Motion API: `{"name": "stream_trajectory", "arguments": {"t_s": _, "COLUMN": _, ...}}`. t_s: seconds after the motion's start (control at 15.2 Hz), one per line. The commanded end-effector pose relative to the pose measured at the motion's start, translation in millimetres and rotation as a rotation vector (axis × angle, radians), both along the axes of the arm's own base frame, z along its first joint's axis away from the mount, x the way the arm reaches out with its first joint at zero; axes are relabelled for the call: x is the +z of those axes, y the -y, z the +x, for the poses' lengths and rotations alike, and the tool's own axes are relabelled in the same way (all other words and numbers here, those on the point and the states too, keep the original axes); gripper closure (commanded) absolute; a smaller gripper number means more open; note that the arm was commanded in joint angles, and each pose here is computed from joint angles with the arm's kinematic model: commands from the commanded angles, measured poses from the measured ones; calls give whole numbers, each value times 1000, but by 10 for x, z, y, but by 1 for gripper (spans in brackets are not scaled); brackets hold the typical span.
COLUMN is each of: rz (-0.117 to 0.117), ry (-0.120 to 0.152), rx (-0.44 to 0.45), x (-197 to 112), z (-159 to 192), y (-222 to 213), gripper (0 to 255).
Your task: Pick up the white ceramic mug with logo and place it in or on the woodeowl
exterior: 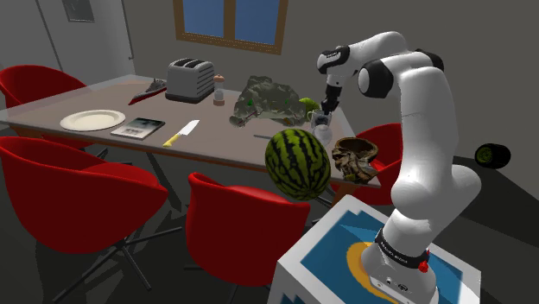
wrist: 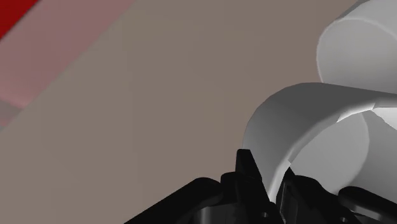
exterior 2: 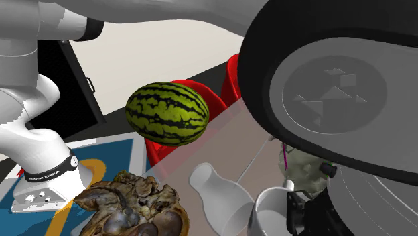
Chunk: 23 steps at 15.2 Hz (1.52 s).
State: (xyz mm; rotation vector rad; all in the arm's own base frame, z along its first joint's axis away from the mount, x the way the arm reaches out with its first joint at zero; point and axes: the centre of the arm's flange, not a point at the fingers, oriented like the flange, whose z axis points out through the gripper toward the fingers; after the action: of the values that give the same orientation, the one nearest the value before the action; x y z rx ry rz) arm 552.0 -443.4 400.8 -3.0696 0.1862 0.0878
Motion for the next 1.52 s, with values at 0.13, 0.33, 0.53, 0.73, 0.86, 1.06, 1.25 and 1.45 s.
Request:
{"name": "stream_trajectory", "arguments": {"t_s": 0.13, "rz": 1, "ry": 2, "rx": 1, "x": 227, "z": 0, "y": -2, "gripper": 255}}
{"name": "stream_trajectory", "arguments": {"t_s": 0.33, "rz": 1, "ry": 2, "rx": 1, "x": 386, "z": 0, "y": -2, "gripper": 255}}
{"name": "stream_trajectory", "arguments": {"t_s": 0.53, "rz": 1, "ry": 2, "rx": 1, "x": 544, "z": 0, "y": -2, "gripper": 255}}
{"name": "stream_trajectory", "arguments": {"t_s": 0.73, "rz": 1, "ry": 2, "rx": 1, "x": 702, "z": 0, "y": -2, "gripper": 255}}
{"name": "stream_trajectory", "arguments": {"t_s": 0.86, "rz": 1, "ry": 2, "rx": 1, "x": 808, "z": 0, "y": -2, "gripper": 255}}
{"name": "stream_trajectory", "arguments": {"t_s": 1.06, "rz": 1, "ry": 2, "rx": 1, "x": 966, "z": 0, "y": -2, "gripper": 255}}
{"name": "stream_trajectory", "arguments": {"t_s": 1.25, "rz": 1, "ry": 2, "rx": 1, "x": 1085, "z": -1, "y": -2, "gripper": 255}}
{"name": "stream_trajectory", "arguments": {"t_s": 1.45, "rz": 1, "ry": 2, "rx": 2, "x": 1104, "z": -344, "y": -198, "gripper": 255}}
